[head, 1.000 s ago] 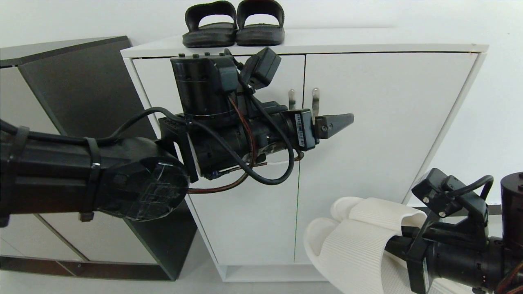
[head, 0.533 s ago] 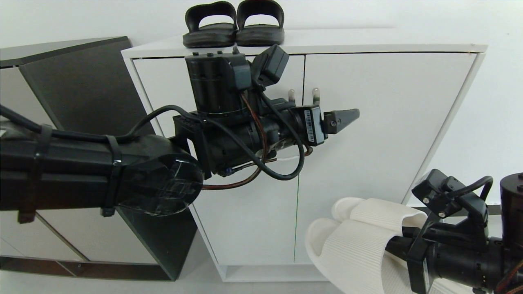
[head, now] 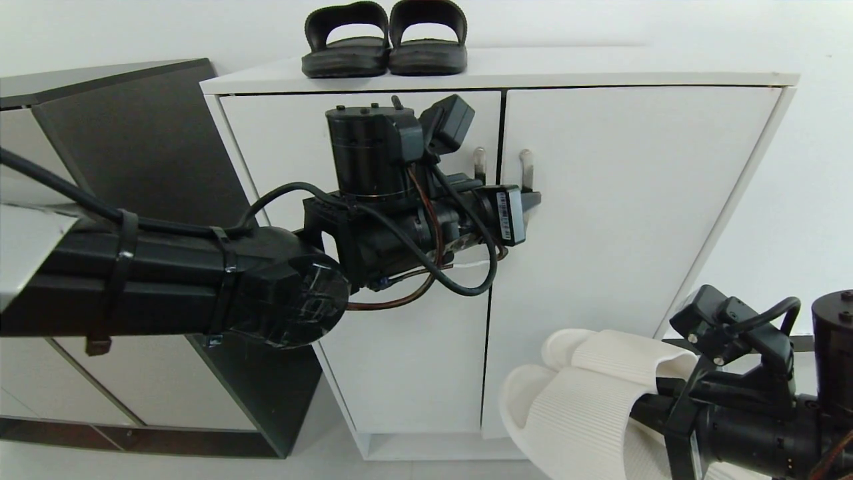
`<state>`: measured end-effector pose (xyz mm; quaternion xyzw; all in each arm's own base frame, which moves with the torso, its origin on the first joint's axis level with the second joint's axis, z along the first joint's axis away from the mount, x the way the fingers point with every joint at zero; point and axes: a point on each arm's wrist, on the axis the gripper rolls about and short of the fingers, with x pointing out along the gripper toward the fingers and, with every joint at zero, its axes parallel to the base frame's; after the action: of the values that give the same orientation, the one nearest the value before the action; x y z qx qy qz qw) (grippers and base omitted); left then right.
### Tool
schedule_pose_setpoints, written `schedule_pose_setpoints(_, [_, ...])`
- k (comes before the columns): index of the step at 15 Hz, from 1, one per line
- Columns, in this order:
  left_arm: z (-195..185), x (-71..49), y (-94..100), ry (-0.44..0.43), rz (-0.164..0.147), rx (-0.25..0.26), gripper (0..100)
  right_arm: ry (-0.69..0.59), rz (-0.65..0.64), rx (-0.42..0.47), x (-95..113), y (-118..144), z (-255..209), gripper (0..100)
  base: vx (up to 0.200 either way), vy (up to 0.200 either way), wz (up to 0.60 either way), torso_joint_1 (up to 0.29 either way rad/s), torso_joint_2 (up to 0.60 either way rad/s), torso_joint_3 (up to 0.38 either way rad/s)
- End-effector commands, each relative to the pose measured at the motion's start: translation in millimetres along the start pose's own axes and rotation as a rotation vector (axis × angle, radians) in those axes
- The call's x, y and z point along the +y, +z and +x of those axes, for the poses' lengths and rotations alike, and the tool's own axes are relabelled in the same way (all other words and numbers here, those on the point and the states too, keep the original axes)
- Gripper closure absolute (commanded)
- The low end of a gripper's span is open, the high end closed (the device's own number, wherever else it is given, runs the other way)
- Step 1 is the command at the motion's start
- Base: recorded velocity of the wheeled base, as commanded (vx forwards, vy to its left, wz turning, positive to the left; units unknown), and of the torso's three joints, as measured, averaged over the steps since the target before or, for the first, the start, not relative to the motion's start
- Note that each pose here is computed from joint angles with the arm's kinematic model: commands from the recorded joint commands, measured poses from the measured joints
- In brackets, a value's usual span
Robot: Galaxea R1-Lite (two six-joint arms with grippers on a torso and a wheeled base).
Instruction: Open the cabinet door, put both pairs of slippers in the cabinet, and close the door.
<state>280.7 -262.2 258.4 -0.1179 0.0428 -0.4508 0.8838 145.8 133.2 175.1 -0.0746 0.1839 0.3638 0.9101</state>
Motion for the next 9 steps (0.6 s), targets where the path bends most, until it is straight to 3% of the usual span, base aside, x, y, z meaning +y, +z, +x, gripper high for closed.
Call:
schedule_pose_setpoints(1, [-11.1,-6.0,3.0,-0.012,-0.001,-0.001,100,0.001,-0.009,0.012,0.1,-3.6,-0.3,100,0.000,0.000,0.00,0.000,0.00,0.000])
schedule_pose_setpoints(3, [-18.7,-12.3,3.2,-0.025,-0.001,0.001,100,0.015,-0.010,0.008,0.4,-4.1,-2.1,100,0.000,0.000,0.00,0.000,0.00,0.000])
schedule_pose_setpoints(7, [-41.4,-28.0,1.2,-0.053,-0.005,0.013,100,0.188,-0.036,-0.017,4.7,-10.1,-17.5,100,0.000,0.000,0.00,0.000,0.00,0.000])
schedule_pose_setpoints(9, [-53.8,-36.9,4.2,-0.074,-0.004,0.007,100,0.192,-0.050,-0.017,4.8,-10.5,-17.5,100,0.000,0.000,0.00,0.000,0.00,0.000])
